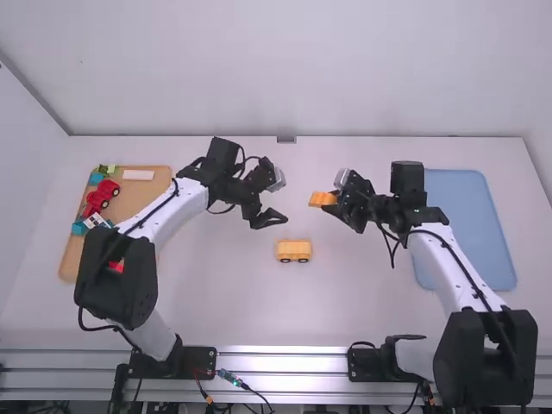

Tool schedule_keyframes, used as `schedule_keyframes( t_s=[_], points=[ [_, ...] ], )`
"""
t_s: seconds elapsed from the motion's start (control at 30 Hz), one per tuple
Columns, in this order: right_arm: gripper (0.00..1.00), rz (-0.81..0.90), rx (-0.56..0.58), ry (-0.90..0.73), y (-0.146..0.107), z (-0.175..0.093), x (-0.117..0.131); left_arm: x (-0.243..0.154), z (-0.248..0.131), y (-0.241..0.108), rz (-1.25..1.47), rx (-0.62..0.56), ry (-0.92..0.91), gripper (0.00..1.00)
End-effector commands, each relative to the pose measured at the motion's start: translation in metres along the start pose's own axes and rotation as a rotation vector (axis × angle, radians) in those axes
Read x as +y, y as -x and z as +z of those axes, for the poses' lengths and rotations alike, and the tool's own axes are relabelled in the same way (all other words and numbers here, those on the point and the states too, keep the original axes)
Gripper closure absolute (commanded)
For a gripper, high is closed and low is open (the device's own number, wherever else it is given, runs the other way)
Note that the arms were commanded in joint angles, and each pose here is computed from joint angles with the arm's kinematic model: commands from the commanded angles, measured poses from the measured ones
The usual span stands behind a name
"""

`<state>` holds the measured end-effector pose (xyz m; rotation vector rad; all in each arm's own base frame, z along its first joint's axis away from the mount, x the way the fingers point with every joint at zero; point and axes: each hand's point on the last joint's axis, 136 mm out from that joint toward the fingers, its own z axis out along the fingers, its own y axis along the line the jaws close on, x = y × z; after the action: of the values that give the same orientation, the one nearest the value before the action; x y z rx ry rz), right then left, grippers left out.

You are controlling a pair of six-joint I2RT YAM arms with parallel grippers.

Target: Assemble lego blocks to make yellow taxi

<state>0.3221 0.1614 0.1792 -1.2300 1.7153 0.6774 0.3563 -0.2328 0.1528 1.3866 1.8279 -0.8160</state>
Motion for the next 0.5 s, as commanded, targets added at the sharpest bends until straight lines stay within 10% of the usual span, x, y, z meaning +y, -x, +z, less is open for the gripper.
schedule_keyframes(
  t_s=[0.0,0.47],
  points=[
    [0.94,-0.007,-0.031,0.068,0.000,0.002,0.014,-0.019,-0.002,0.018,0.024,-0.043,-0.007,0.01],
    [0.99,-0.172,-0.089,0.248,0.003,0.005,0.061,-0.077,-0.017,0.039,0.161,-0.216,-0.184,0.00]
  ],
)
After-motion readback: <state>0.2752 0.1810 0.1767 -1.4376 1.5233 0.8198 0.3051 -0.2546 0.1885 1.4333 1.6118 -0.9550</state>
